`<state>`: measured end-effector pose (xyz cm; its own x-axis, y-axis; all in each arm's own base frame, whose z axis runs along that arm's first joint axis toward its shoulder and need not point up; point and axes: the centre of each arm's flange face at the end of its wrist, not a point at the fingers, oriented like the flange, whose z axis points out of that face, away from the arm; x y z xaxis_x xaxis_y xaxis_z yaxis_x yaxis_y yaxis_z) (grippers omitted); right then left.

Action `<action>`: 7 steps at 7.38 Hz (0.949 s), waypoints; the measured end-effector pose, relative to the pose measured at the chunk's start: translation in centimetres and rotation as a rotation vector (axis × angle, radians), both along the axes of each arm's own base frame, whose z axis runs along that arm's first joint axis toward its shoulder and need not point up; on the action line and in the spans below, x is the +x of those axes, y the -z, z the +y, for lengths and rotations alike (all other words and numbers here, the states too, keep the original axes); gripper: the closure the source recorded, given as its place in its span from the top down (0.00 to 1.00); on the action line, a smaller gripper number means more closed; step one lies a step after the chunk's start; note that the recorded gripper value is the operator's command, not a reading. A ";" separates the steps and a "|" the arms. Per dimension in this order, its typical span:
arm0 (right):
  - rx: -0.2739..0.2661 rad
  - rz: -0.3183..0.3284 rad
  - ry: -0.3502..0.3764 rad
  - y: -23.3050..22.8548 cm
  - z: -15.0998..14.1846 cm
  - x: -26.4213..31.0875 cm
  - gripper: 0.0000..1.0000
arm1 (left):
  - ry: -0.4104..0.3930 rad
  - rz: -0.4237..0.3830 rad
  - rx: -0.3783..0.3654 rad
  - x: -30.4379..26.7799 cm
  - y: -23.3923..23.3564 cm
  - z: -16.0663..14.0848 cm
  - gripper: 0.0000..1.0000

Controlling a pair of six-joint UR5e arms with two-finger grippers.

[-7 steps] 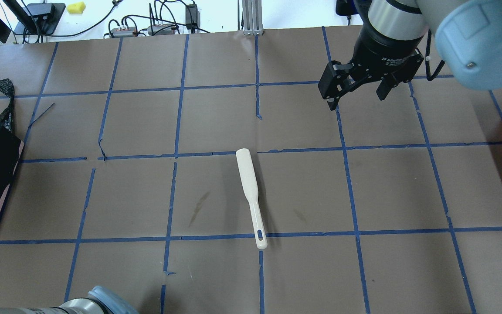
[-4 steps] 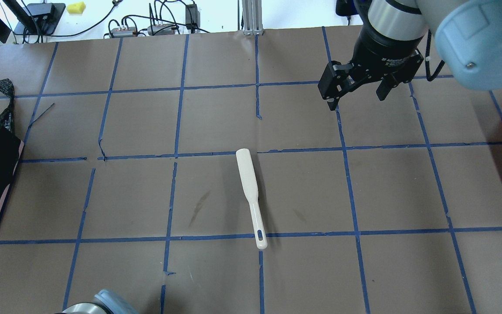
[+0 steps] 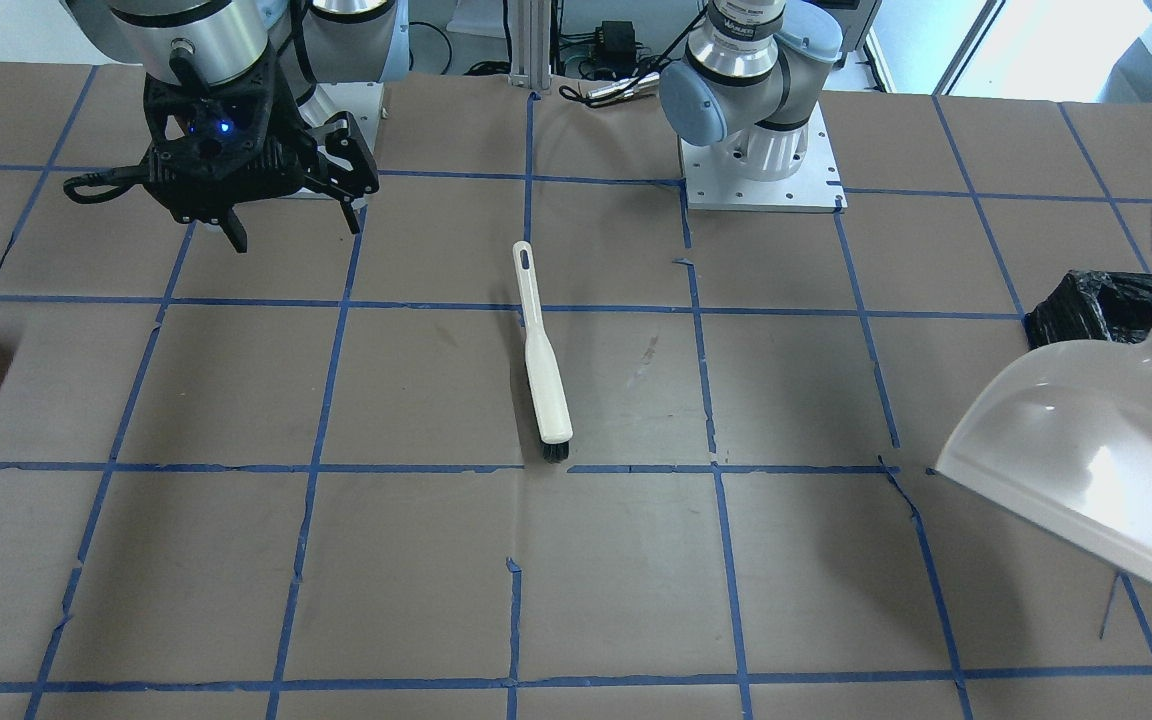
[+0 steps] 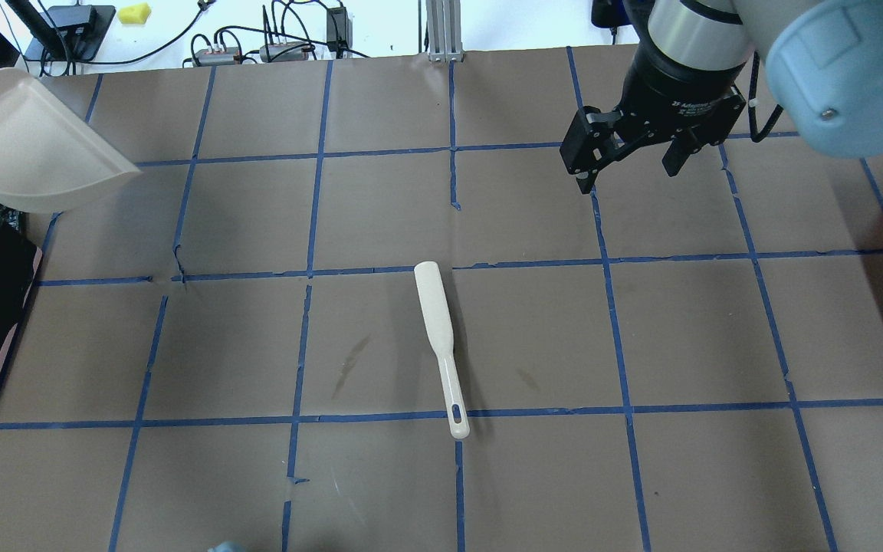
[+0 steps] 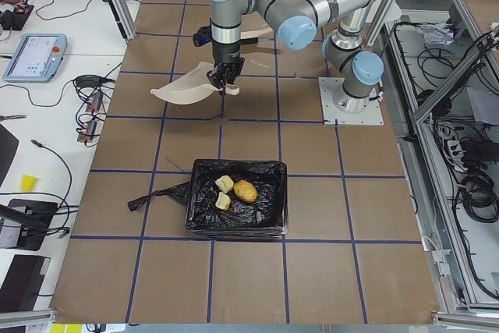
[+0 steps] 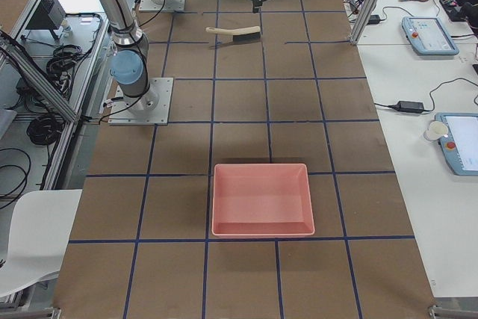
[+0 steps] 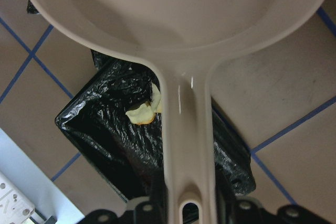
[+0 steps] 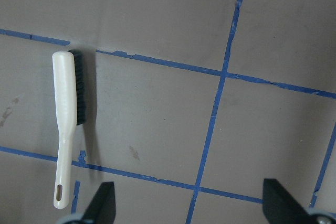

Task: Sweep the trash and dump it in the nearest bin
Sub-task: 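Carry the empty dustpan back and lower it onto the table with the left gripper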

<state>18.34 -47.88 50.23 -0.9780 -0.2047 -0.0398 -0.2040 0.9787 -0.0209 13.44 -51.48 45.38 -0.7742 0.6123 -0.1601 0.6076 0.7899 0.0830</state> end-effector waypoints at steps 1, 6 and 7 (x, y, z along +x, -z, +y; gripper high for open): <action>0.001 -0.001 0.001 0.0 0.0 0.0 1.00 | -0.054 0.055 0.004 -4.0 2.3 -0.6 0.01; 0.004 -0.001 -0.001 0.2 0.1 0.1 1.00 | -0.321 0.166 -0.038 -22.4 10.5 -4.7 0.01; 0.005 0.000 0.000 0.3 0.1 0.1 1.00 | -0.379 0.180 -0.056 -25.6 11.5 -4.8 0.01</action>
